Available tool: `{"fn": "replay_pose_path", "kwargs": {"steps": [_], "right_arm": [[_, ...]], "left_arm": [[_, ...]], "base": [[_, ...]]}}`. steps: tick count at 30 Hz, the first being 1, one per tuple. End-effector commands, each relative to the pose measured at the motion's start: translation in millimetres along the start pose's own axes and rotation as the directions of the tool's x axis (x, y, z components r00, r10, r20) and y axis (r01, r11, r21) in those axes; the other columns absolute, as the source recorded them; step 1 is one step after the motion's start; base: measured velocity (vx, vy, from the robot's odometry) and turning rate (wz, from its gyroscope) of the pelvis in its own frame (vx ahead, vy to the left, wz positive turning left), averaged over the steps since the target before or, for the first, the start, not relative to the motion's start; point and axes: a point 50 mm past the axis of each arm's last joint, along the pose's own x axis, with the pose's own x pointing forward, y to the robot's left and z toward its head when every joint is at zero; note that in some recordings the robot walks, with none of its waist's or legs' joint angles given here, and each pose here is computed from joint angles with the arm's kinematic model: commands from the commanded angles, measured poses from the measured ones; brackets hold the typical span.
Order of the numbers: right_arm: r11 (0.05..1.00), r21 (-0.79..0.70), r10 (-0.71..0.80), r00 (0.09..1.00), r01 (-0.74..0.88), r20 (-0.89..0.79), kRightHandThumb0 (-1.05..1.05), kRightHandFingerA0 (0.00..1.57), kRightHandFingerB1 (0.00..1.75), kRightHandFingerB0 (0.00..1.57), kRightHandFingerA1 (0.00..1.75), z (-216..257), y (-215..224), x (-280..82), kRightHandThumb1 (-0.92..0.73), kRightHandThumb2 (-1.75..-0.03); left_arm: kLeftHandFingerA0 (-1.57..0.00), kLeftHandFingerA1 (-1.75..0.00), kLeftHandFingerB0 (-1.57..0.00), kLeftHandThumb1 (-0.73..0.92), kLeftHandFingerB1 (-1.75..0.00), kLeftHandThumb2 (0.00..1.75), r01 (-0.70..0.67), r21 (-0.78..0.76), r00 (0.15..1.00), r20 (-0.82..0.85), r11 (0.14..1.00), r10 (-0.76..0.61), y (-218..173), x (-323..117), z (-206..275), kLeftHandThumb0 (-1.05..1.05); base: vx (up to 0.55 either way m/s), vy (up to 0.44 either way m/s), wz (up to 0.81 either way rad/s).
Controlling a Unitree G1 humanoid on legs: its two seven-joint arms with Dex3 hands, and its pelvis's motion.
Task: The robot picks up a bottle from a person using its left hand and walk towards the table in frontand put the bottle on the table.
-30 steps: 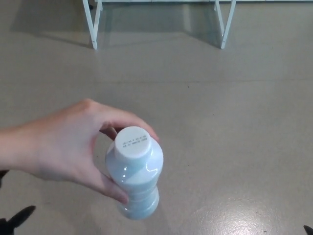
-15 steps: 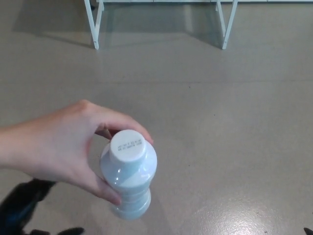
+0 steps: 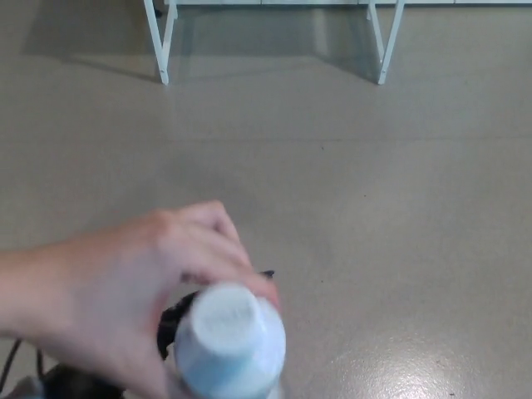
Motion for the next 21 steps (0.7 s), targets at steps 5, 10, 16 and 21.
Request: {"fn": "replay_pose_path", "kwargs": {"steps": [5,10,16,21], "right_arm": [[1.000,-0.011,-0.023,1.000,0.023,-0.013,-0.46,0.72,0.38,0.45,0.51,-4.4,-7.1,-0.6,-0.63,-0.59],[1.000,-0.007,-0.027,1.000,0.026,-0.006,-0.50,0.62,0.51,0.39,0.61,-0.6,-6.6,0.6,-0.50,-0.82],[1.000,-0.014,-0.021,1.000,0.022,0.013,-0.51,0.61,0.50,0.36,0.61,6.0,-6.7,2.5,-0.52,-0.82],[1.000,0.007,-0.024,0.999,0.024,0.025,-0.50,0.57,0.50,0.36,0.59,8.7,-9.7,3.3,-0.51,-0.82]], "left_arm": [[-0.18,-0.46,0.00,0.37,-0.08,0.61,-0.143,-0.077,0.988,-0.071,0.987,0.137,5.9,37.4,-2.6,-0.59],[-0.71,-0.64,-0.05,0.40,-0.20,0.71,-0.315,-0.100,0.949,-0.041,0.944,0.313,-0.3,64.8,0.4,-0.60],[-1.13,-1.18,-0.75,0.80,-0.53,0.66,-0.341,-0.117,0.940,-0.047,0.933,0.337,-18.6,80.5,-1.7,-0.11],[-0.98,-1.36,-0.68,0.81,-1.11,0.70,-0.347,-0.085,0.938,-0.054,0.934,0.343,-26.2,80.4,-4.4,-0.05]], "base": [[0.00,0.000,0.00],[0.00,0.000,0.00],[0.00,0.000,0.00],[0.00,0.000,0.00]]}}
